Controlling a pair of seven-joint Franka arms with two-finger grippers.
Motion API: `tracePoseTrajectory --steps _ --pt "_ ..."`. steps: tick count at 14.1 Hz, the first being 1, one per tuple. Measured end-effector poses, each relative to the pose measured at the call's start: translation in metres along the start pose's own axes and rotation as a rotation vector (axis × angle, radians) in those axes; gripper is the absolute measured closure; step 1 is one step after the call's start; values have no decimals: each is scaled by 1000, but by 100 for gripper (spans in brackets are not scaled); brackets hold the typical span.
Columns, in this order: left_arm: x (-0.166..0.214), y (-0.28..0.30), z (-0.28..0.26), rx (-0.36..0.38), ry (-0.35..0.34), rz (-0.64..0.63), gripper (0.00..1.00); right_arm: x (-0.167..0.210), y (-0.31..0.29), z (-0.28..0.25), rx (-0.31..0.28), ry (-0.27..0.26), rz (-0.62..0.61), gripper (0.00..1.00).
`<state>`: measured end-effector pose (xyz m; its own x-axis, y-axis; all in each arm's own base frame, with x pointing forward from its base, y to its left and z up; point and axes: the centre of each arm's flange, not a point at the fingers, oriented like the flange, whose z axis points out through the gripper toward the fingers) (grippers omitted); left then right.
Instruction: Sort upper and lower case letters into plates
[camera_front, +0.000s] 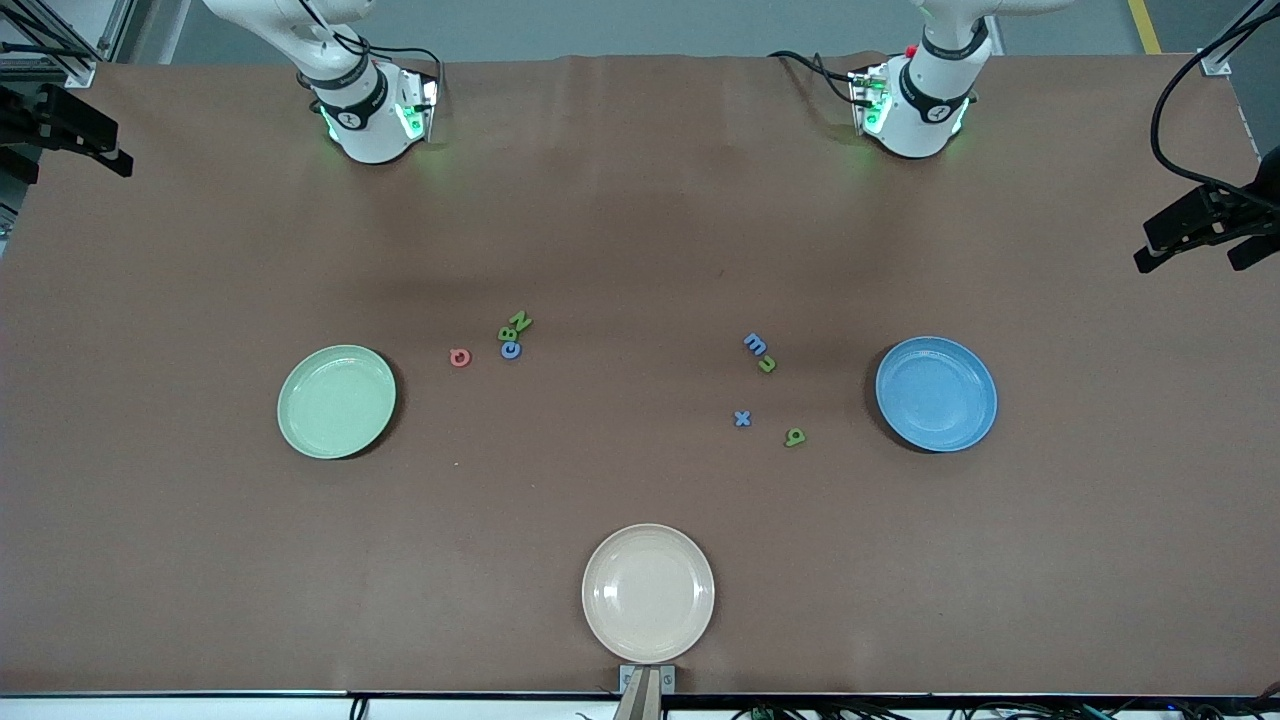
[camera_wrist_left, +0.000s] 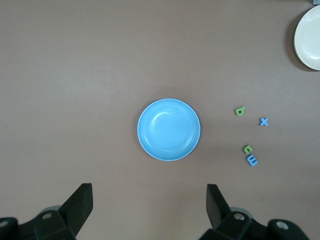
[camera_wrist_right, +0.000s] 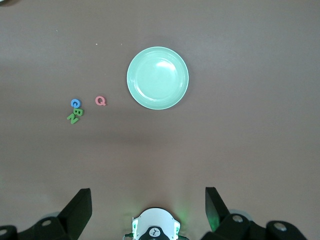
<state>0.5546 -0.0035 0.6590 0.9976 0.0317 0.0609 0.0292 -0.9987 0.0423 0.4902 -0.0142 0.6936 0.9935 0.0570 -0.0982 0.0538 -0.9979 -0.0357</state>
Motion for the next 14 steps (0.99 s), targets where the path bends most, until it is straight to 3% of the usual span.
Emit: tracePoseTrajectory --steps 9,14 --pt "1 0 4 0 -10 -1 0 -1 0 1 1 -8 0 0" --pt "10 28 60 1 -119 48 0 1 0 0 0 5 0 0"
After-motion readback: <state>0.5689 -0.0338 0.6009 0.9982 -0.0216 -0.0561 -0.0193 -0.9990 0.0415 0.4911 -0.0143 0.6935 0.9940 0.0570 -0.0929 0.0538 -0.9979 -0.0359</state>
